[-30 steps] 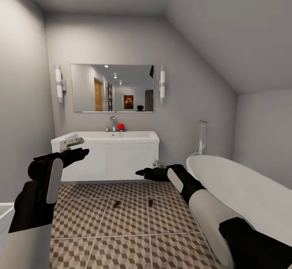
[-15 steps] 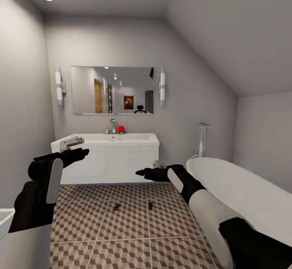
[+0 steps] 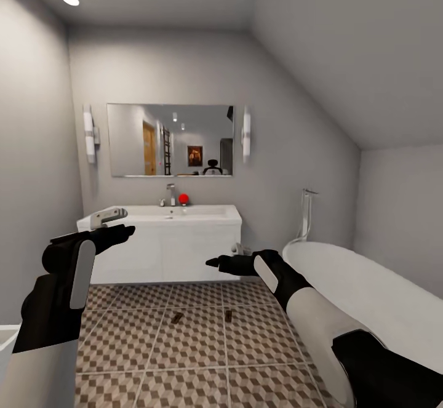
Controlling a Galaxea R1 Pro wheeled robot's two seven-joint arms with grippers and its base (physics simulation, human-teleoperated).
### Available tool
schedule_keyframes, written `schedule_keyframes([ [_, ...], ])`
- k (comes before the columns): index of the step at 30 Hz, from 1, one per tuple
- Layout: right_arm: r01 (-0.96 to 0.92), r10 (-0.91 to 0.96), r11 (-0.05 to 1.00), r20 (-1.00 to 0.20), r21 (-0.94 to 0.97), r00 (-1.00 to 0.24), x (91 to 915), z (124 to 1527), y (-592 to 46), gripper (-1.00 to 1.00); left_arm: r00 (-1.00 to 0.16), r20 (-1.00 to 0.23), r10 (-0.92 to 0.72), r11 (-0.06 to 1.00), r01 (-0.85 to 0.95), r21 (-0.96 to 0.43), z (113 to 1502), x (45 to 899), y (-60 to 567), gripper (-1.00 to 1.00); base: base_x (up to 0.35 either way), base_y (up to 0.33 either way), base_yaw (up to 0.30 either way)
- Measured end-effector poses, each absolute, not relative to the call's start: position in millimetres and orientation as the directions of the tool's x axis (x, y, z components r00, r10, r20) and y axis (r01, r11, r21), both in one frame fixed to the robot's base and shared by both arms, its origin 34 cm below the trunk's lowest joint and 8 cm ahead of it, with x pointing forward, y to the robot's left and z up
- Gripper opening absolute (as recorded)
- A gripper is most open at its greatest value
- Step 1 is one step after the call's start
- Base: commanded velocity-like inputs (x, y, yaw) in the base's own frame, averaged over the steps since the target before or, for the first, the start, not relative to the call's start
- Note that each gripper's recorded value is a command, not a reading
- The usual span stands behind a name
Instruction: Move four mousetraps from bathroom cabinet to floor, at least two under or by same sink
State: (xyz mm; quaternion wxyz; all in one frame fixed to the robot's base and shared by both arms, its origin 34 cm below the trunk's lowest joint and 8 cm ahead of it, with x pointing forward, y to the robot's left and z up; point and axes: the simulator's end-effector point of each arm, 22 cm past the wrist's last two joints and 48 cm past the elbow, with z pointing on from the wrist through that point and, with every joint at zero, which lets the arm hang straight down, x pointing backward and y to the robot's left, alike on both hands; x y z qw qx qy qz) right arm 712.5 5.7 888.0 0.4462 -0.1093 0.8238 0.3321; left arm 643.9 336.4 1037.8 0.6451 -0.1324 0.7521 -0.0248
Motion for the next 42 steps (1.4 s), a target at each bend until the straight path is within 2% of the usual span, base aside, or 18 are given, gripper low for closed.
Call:
schedule_keyframes([
  [42, -0.475, 0.117, 0.755, -0.806, 0.452, -0.581, 724, 969, 6, 1.0, -0.136, -0.964, -0.228, 0.965, -0.161, -0.206, 1120, 656, 332, 1.0, 0.0, 0.0, 0.0],
])
